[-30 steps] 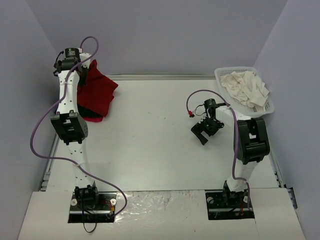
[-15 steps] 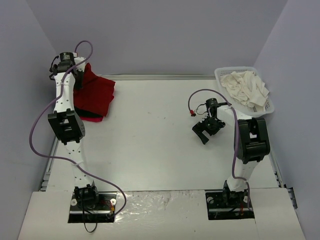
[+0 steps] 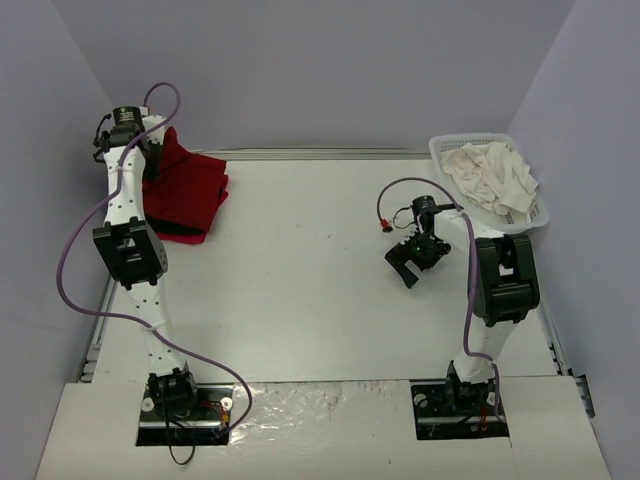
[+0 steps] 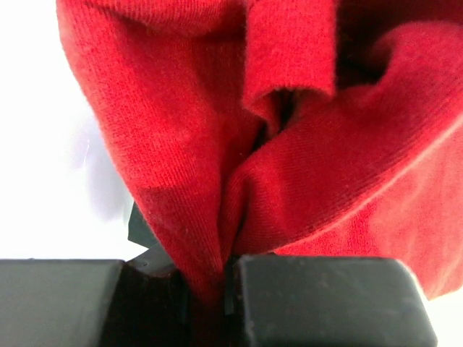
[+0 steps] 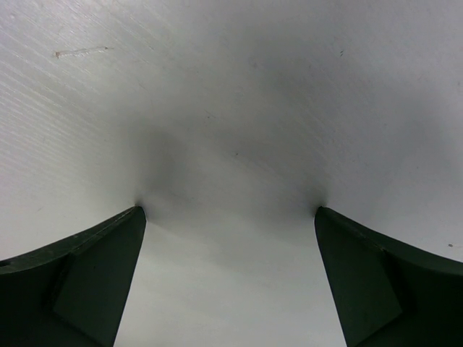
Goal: Fold and stack the t-shirts
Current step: Put the neatly folded tshirt into the corner of the board with the left arm
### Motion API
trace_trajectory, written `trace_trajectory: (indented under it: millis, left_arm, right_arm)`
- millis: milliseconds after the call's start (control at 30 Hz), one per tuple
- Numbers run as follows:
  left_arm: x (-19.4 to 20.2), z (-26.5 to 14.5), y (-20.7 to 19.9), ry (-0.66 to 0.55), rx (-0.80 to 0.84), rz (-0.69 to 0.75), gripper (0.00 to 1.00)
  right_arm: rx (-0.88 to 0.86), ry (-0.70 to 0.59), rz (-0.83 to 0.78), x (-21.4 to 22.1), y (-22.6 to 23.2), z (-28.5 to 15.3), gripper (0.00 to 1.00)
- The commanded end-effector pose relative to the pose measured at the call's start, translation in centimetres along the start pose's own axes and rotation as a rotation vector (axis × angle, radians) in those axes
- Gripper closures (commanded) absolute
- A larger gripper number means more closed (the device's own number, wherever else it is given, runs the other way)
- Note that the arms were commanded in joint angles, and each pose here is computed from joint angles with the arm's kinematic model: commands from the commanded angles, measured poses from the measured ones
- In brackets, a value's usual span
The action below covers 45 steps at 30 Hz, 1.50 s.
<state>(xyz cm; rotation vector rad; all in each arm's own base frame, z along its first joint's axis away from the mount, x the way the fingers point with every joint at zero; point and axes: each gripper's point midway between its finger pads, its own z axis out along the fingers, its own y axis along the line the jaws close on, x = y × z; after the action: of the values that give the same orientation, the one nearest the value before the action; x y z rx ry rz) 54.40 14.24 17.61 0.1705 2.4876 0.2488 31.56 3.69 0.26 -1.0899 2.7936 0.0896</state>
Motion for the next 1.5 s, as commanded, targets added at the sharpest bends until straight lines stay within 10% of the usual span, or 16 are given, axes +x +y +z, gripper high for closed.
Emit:
trace_trajectory:
  millis: [0, 1167, 1233, 1467]
  left_arm:
    - [-1.0, -0.7, 2.0, -0.05, -0.046, 0.001, 0.98]
    - [-0.1, 0.5, 4.6, -0.045, -0.102, -0.021, 0.97]
    - [-0.4, 0.5, 5.3, -0.056, -0.141, -0.021, 0.74]
    - [-0.8, -0.2, 6.7, -0.077, -0.22, -0.013, 0.52]
  right_arm:
    - [-0.133, 0.164, 0.065, 5.0, 2.5, 3.5, 0.0]
    - [-0.135, 0.192, 0.094, 5.9, 2.0, 4.0, 0.0]
    - [-0.137, 0.198, 0.096, 6.0, 2.0, 4.1, 0.0]
    - [-0.151, 0.206, 0.095, 6.3, 2.3, 4.1, 0.0]
